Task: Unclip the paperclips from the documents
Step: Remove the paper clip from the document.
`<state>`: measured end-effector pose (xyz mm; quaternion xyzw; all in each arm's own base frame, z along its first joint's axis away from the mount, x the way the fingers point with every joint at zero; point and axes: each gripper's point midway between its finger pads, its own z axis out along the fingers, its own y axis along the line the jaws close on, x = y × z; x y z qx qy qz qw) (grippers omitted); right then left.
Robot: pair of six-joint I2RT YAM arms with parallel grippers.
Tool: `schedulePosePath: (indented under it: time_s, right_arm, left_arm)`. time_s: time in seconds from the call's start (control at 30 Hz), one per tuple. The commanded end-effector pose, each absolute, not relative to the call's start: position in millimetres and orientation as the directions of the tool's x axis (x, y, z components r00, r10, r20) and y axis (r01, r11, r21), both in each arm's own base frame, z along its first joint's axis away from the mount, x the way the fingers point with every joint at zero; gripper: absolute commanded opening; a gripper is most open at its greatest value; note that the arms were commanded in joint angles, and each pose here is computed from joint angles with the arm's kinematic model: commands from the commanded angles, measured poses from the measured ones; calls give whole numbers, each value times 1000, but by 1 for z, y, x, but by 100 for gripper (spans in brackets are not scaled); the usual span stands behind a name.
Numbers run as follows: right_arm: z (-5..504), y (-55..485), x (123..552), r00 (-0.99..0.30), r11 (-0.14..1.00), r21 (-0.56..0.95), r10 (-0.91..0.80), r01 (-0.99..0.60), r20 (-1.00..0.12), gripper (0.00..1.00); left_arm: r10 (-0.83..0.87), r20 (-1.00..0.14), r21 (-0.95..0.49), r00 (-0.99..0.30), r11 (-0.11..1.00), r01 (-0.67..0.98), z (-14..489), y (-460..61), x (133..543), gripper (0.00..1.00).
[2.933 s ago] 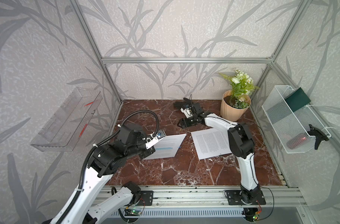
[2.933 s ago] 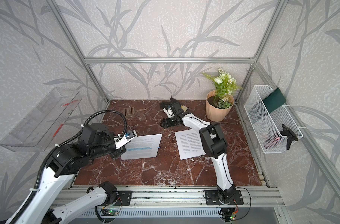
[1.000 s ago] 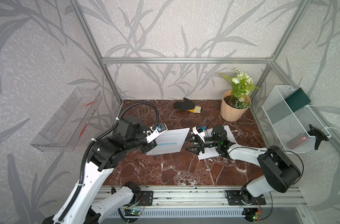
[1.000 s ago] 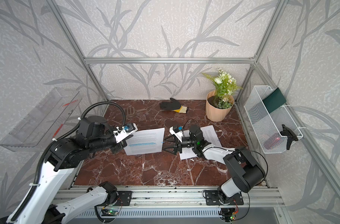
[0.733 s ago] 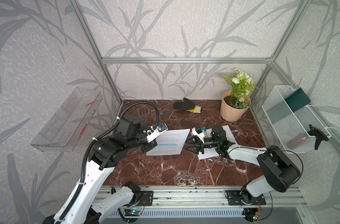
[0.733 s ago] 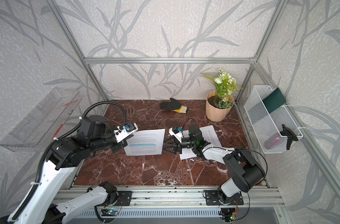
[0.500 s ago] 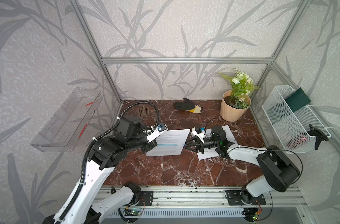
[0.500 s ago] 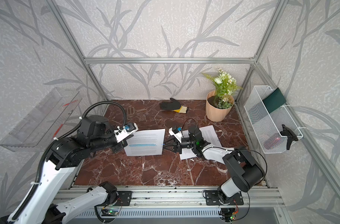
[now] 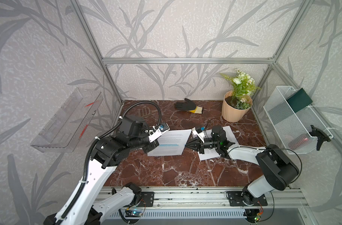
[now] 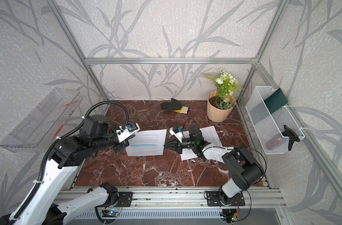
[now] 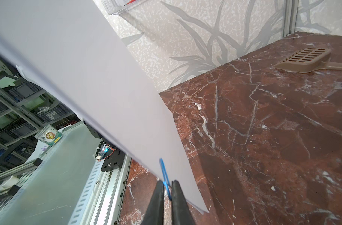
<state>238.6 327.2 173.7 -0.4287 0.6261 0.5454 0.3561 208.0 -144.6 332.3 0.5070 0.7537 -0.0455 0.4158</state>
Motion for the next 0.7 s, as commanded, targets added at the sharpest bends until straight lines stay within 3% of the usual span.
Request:
schedulePosePath:
  time_s: [0.0, 0.07, 0.13, 0.17, 0.53, 0.67]
  right_arm:
    - [185, 331, 246, -336, 39, 334, -125, -942, -934, 11]
    - [186, 330, 247, -325, 44, 322, -122, -946, -938, 12]
    - [187, 329, 247, -315, 52, 311, -120, -949, -942, 24]
    - [188, 329, 247, -309, 53, 305, -119, -951, -944, 25]
    - [195, 327, 246, -295, 62, 289, -116, -955, -948, 23]
    - [195, 325, 246, -296, 68, 290, -123, -955, -947, 17]
  left_arm:
    - [714, -692, 369, -106, 476, 798, 346, -146, 208, 0]
    - [714, -693, 368, -105, 475, 799, 347, -147, 207, 0]
    - [714, -692, 367, -106, 475, 800, 346, -147, 208, 0]
    - [715, -691, 367, -107, 474, 800, 346, -147, 208, 0]
    - [717, -689, 367, -110, 476, 799, 344, -146, 207, 0]
    - [716, -690, 368, -109, 477, 798, 345, -145, 206, 0]
